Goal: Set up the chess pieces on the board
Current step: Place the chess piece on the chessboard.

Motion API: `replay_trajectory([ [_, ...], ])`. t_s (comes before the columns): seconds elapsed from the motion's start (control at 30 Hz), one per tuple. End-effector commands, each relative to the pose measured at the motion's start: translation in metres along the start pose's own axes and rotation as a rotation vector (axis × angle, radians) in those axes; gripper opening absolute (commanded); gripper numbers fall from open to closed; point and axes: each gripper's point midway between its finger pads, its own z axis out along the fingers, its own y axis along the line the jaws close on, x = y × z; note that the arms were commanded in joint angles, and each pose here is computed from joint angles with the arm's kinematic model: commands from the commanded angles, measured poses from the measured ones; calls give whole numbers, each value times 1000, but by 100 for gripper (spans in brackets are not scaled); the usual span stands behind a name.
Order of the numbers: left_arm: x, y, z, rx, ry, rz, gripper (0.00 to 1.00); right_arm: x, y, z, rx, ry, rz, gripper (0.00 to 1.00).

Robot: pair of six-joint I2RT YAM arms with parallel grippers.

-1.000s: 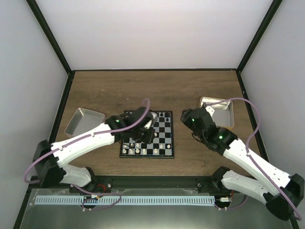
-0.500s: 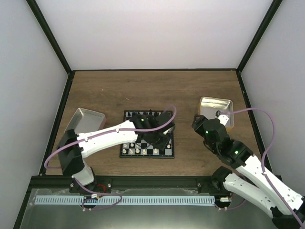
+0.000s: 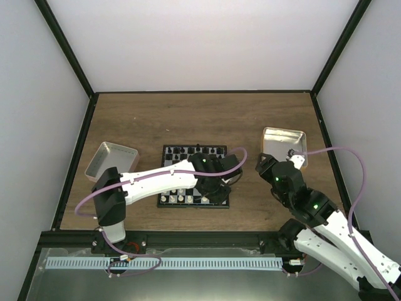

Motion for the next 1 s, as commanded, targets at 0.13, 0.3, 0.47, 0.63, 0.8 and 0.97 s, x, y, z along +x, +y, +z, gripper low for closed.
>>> replay_trajectory([
  [0.13, 13, 4, 7, -49, 100, 26, 4, -3, -18, -1, 43, -45, -7, 67],
  [0.3, 15, 2, 15, -44, 130, 36, 4, 1, -22, 1, 50, -39, -15, 68],
  [0.47, 13, 4, 25, -77, 164, 37, 4, 5, -24, 4, 52, -29, -22, 68],
  [0.63, 10, 6, 33, -103, 194, 37, 4, 8, -27, 5, 54, -24, -21, 68],
  [0.8, 10, 14, 40, -154, 223, 54, 5, 10, -28, 6, 51, -24, -20, 68],
  [0.97, 9, 21, 45, -173, 242, 67, 8, 9, -31, 5, 63, -30, -24, 68],
])
